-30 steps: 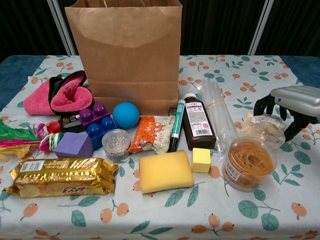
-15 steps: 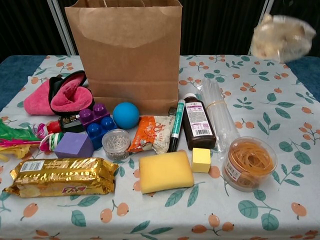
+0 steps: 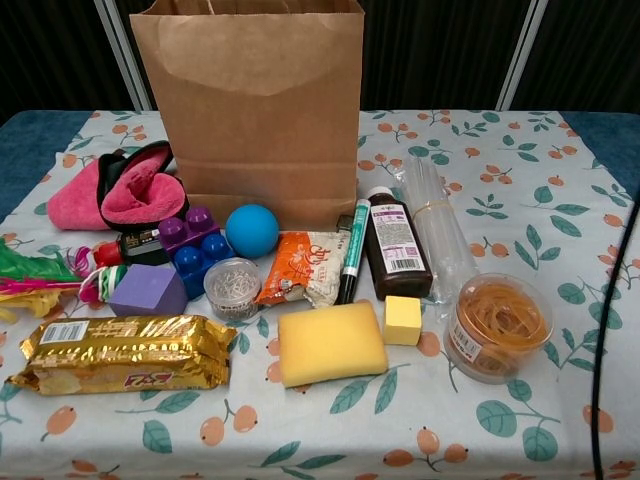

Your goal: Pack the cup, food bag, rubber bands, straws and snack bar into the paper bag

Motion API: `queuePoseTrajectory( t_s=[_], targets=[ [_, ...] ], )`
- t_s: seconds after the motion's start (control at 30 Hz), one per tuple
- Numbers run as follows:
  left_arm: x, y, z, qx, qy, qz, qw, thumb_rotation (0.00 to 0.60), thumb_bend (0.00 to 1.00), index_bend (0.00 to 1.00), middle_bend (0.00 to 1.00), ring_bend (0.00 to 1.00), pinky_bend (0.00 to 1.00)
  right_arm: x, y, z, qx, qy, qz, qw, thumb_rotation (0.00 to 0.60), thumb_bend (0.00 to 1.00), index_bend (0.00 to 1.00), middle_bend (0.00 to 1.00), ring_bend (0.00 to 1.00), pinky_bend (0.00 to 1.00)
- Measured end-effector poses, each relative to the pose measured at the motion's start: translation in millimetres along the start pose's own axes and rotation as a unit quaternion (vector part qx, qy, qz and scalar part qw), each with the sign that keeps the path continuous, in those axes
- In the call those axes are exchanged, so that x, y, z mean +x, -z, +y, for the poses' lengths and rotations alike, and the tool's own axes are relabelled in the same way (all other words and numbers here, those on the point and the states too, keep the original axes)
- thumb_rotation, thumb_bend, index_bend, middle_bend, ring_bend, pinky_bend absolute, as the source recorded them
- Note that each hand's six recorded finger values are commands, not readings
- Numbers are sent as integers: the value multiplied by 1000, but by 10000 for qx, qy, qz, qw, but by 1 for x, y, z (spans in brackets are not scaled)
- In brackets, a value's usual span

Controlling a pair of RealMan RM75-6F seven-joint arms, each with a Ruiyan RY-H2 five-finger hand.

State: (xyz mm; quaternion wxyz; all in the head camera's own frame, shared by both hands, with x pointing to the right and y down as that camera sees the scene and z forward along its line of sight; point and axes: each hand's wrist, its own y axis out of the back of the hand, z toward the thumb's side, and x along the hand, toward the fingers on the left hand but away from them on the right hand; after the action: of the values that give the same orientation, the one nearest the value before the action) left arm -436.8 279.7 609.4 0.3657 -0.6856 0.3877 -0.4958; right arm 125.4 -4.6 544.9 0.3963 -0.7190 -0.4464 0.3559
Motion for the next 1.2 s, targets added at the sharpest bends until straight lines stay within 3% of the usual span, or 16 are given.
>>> queuePoseTrajectory(
  t_s=[0.23,0.5,0.63,0.77,0.93,1.2],
  targets=[
    [-1,-2,-1,-23,25,-38,10000,600,86,217,227,153,244,-30,-40,-29,1,179,103,9998,600,199,594,450,380,503],
    [-1,-4,-4,-86,84,-80,9999,600,86,217,227,153,245,-47,-35,-56,199,147,-261,9994,600,200,595,445,380,503],
    [-1,-3,-4,-122,84,-60,9999,600,86,217,227,153,245,-47,-35,-67,183,9,-281,9994,600,138,562,420,358,481],
    [-1,-3,-4,-132,93,-58,9999,600,86,217,227,153,244,-46,-37,-70,101,-144,-200,9996,600,9,431,340,260,370],
    [-1,-3,-5,-149,104,-48,9998,600,86,217,227,153,244,-45,-40,-65,58,-261,-106,9996,600,0,262,224,135,237],
    [0,-2,-5,-145,100,-18,9998,600,86,217,227,153,244,-43,-39,-49,-20,-199,-121,9997,600,0,225,195,110,213]
  ],
)
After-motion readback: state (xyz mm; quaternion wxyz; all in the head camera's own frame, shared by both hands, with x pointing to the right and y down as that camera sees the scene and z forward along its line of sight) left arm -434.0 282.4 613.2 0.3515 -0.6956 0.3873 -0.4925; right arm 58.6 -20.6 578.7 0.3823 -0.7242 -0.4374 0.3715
